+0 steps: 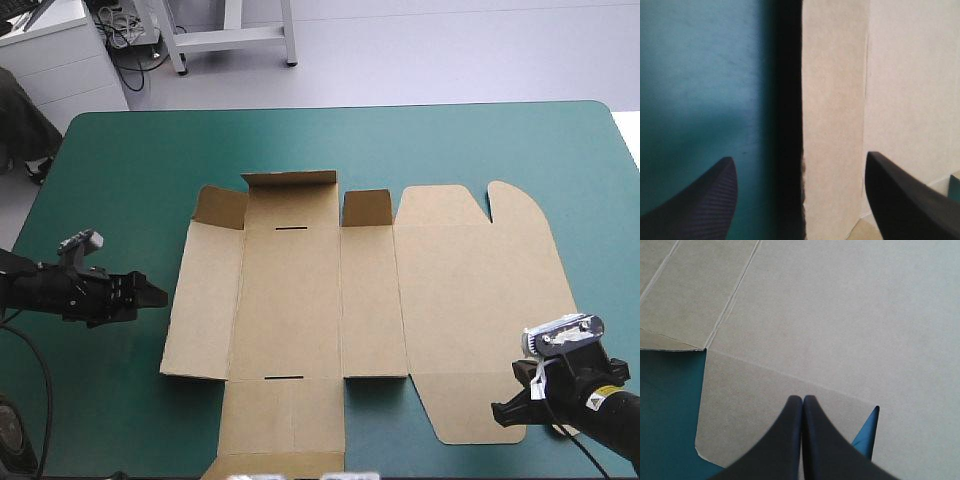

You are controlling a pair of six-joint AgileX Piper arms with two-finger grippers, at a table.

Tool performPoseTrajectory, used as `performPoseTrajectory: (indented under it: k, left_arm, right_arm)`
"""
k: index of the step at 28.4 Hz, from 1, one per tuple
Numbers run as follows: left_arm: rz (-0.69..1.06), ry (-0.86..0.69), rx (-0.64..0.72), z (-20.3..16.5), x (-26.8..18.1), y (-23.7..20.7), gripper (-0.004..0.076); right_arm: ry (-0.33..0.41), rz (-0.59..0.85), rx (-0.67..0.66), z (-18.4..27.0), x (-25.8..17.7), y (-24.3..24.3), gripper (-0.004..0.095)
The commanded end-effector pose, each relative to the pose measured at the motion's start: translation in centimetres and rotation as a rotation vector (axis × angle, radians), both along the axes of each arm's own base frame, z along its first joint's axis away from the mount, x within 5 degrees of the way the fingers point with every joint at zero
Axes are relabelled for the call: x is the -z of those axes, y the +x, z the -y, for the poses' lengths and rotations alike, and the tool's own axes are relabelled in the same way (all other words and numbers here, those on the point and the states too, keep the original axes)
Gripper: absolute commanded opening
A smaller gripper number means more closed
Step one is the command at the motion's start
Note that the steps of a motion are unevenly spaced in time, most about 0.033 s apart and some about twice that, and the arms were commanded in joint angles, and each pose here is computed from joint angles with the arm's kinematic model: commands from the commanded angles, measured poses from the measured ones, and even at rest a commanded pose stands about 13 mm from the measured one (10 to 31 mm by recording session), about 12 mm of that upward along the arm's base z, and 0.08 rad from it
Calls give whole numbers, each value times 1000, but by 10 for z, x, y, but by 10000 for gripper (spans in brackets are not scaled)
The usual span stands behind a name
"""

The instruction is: Fold the box

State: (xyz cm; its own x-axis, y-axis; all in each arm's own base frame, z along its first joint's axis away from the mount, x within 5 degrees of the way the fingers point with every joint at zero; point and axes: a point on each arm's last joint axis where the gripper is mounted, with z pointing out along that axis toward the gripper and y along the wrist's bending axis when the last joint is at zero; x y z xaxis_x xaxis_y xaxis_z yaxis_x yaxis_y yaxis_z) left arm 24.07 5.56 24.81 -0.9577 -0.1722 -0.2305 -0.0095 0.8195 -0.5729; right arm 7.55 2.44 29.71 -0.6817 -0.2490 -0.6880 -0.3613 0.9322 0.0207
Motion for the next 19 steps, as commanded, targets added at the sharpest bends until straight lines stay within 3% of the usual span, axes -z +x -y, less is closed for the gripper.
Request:
performPoseTrajectory:
  k: [1,8,15,19]
  left_arm:
    - [16,-155,56,15,7,-7,523]
    - [-27,-180,46,25,43,-24,523]
    - [-17,-191,167,49,49,-27,523]
    - [4,-166,154,52,50,-23,523]
  right_arm:
    - [18,69,11,0,-10,4,-23]
    - [18,69,11,0,-10,4,-23]
    - [16,69,9,0,-10,4,-23]
    - [16,69,9,0,-10,4,-23]
